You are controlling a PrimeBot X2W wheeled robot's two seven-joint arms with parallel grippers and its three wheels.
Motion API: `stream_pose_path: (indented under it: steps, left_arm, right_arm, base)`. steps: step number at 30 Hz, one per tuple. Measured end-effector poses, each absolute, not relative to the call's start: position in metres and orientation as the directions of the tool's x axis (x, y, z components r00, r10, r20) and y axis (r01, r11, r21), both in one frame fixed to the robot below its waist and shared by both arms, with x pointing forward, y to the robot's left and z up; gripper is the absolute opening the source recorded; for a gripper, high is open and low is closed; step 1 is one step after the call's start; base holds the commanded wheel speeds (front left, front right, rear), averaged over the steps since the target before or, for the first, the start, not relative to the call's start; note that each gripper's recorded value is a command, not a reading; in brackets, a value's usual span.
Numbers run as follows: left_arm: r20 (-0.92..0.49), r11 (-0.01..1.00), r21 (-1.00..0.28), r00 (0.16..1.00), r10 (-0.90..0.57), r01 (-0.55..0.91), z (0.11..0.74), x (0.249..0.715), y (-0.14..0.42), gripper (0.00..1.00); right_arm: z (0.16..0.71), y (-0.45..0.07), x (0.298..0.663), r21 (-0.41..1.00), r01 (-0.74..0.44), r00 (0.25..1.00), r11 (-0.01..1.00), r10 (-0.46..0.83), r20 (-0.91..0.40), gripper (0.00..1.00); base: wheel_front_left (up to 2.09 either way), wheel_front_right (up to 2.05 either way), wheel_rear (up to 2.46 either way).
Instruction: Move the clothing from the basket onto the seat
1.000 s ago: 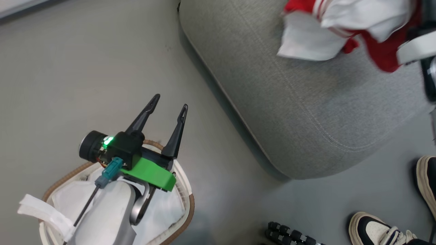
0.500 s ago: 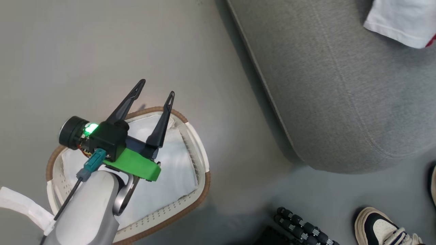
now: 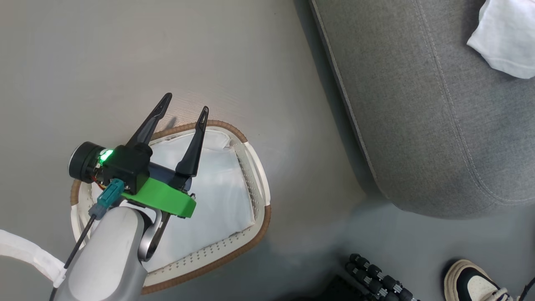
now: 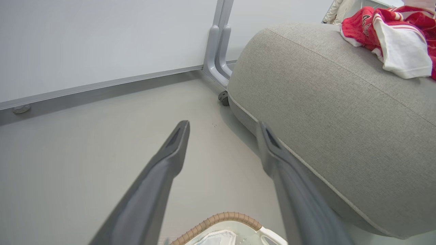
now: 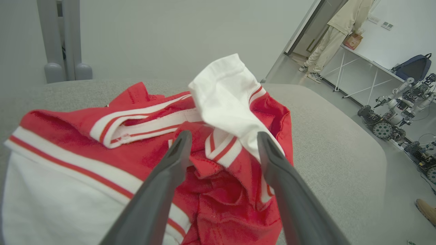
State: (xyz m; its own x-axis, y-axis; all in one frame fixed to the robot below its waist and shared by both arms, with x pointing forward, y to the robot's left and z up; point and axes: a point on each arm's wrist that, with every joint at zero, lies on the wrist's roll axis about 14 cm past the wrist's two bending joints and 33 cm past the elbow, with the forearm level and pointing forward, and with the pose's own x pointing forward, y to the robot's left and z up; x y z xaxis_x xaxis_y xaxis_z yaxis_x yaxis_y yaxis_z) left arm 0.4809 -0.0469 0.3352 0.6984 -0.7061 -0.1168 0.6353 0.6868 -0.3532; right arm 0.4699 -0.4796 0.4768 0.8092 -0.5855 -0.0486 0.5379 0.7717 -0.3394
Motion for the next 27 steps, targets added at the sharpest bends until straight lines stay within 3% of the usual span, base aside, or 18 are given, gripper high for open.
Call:
stream_pose_path:
  steps: [12,27]
  left_arm:
    - [-0.081,0.783,-0.311,0.805,-0.587,0.539,0.373,0.499,-0.013,1.0]
    - [-0.119,0.958,-0.19,0.964,-0.239,0.214,0.402,0.494,0.109,1.0]
  right_arm:
    - [0.467,-0.402,0.457,-0.226,0.418,0.899,0.88,-0.437,-0.037,1.0]
    - [0.475,-0.252,0.485,-0.013,0.094,0.996,0.995,-0.094,0.012,1.0]
  base:
    - [0.0,0.0,0.0]
    - [0.0,0.0,0.0]
